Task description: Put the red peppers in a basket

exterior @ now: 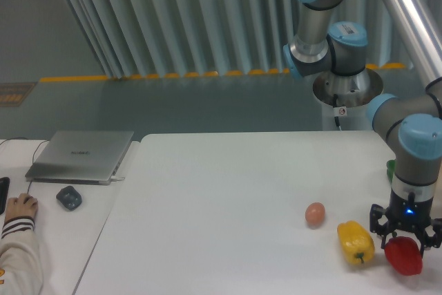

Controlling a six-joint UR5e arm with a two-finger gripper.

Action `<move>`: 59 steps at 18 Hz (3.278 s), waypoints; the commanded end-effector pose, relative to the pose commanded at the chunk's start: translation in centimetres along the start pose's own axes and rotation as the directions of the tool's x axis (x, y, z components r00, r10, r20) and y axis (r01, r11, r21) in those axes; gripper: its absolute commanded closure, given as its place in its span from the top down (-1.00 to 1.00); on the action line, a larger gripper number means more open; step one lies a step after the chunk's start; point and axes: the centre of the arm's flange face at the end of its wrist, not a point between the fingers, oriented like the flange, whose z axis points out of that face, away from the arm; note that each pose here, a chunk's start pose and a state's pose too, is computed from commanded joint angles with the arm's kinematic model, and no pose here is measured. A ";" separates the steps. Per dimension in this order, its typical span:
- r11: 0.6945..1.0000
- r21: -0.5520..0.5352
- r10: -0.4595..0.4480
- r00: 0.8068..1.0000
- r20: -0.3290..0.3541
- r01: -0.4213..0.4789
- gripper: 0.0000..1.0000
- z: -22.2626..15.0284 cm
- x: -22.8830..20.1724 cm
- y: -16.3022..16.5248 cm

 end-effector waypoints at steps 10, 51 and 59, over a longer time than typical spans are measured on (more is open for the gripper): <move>0.982 0.106 0.157 0.987 0.021 -0.158 0.46 -7.8 -7.2 5.4; 0.647 -0.143 0.753 0.657 -0.041 -0.749 1.00 -11.3 -15.7 20.6; 0.559 -0.174 0.806 0.580 -0.114 -0.811 1.00 -11.6 -7.2 13.1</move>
